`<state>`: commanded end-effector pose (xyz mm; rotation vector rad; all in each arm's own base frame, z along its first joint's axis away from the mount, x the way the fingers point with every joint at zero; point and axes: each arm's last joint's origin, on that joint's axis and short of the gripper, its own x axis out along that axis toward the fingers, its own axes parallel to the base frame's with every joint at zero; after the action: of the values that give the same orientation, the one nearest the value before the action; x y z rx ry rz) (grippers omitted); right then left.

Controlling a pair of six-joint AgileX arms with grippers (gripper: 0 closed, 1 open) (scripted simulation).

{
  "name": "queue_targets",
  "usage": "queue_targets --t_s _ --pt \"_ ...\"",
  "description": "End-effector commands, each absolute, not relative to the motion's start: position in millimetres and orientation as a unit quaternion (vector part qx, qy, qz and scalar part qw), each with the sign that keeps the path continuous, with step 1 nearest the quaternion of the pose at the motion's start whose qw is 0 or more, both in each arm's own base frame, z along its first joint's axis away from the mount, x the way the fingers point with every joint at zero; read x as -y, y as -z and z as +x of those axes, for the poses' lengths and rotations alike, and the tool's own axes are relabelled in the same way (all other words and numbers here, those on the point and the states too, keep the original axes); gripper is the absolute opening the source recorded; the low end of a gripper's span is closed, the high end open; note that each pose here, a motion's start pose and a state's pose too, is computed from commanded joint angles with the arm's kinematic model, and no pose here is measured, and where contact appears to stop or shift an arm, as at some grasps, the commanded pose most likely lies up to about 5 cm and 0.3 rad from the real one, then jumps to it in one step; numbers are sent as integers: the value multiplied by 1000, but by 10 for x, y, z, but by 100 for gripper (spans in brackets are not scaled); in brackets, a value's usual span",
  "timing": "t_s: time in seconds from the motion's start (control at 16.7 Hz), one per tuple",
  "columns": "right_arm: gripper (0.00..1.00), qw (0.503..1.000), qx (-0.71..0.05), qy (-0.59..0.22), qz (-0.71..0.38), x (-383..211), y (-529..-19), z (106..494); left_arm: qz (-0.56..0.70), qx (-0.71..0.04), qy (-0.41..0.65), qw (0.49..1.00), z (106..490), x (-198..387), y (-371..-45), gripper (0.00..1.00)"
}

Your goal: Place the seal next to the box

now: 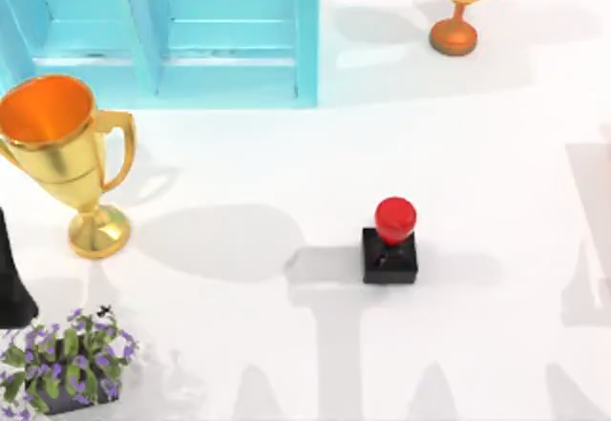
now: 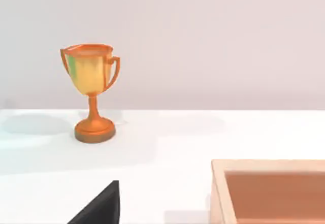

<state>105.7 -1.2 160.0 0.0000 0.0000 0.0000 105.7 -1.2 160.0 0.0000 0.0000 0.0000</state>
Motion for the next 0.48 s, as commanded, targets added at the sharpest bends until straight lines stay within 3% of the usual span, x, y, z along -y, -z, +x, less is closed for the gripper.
queue_targets --t_s 0.24,0.48 --pt "100 1000 -10 -4 4 2 -1652 1059 0 0 0 1000 1057 12 -1600 100" --pt "100 997 -75 -24 24 -54 -1939 1108 0 0 0 1000 1057 12 -1600 100"
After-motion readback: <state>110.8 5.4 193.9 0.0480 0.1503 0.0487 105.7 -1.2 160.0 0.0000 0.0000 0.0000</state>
